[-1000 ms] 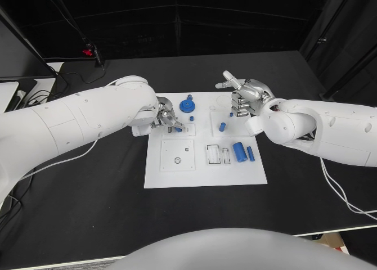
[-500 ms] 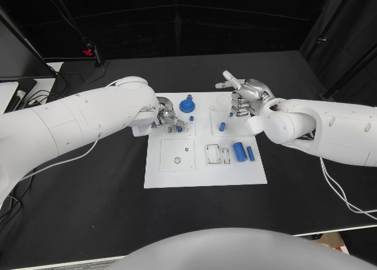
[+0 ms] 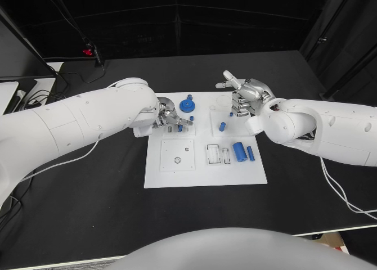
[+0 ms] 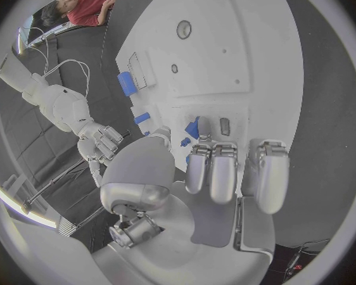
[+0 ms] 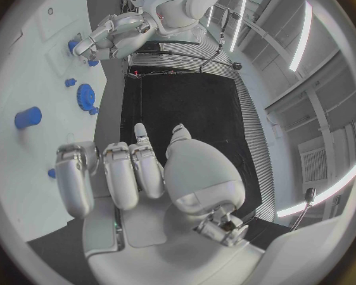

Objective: Assemble the parts on the task board

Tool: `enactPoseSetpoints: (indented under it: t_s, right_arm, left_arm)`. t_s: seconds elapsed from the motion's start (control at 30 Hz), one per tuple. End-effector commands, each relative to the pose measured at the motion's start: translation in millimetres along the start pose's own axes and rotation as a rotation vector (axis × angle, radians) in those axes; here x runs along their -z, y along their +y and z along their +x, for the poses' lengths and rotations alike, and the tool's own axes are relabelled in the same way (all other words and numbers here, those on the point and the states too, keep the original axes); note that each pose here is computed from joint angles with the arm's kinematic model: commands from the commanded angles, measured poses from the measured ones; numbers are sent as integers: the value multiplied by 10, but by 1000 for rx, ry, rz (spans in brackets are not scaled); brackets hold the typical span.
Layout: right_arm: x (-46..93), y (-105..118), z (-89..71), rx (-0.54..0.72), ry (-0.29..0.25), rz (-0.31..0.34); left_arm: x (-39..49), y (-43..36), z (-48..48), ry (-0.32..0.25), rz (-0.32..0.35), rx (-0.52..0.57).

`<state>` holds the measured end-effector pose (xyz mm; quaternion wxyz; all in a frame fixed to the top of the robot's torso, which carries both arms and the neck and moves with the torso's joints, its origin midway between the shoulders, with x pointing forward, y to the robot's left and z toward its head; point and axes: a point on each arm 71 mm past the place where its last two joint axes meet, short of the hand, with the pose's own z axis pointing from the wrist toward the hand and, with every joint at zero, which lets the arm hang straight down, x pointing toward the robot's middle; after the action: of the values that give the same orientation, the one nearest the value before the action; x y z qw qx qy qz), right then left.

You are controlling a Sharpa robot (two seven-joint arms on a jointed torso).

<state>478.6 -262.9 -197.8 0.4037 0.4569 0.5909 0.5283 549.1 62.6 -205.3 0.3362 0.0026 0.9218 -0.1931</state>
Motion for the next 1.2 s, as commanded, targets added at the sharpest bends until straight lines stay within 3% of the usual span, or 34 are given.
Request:
enactPoseSetpoints:
  t_s: [0.03, 0.43, 0.67, 0.93, 1.2]
  right_arm:
    - [0, 12, 4, -1, 2, -5]
    - [-1, 9, 6, -1, 2, -3]
    - [-7, 6, 11, -2, 3, -2]
    - [-17, 1, 26, -2, 6, 1]
    - [-32, -2, 57, -3, 12, 3]
  left_arm:
    - [4, -5, -10, -15, 15, 6]
    - [20, 61, -37, -42, -45, -28]
    - [73, 35, -120, -64, -55, -57]
    - [152, -53, -251, -30, -63, -108]
    - [145, -74, -349, 60, -76, -155]
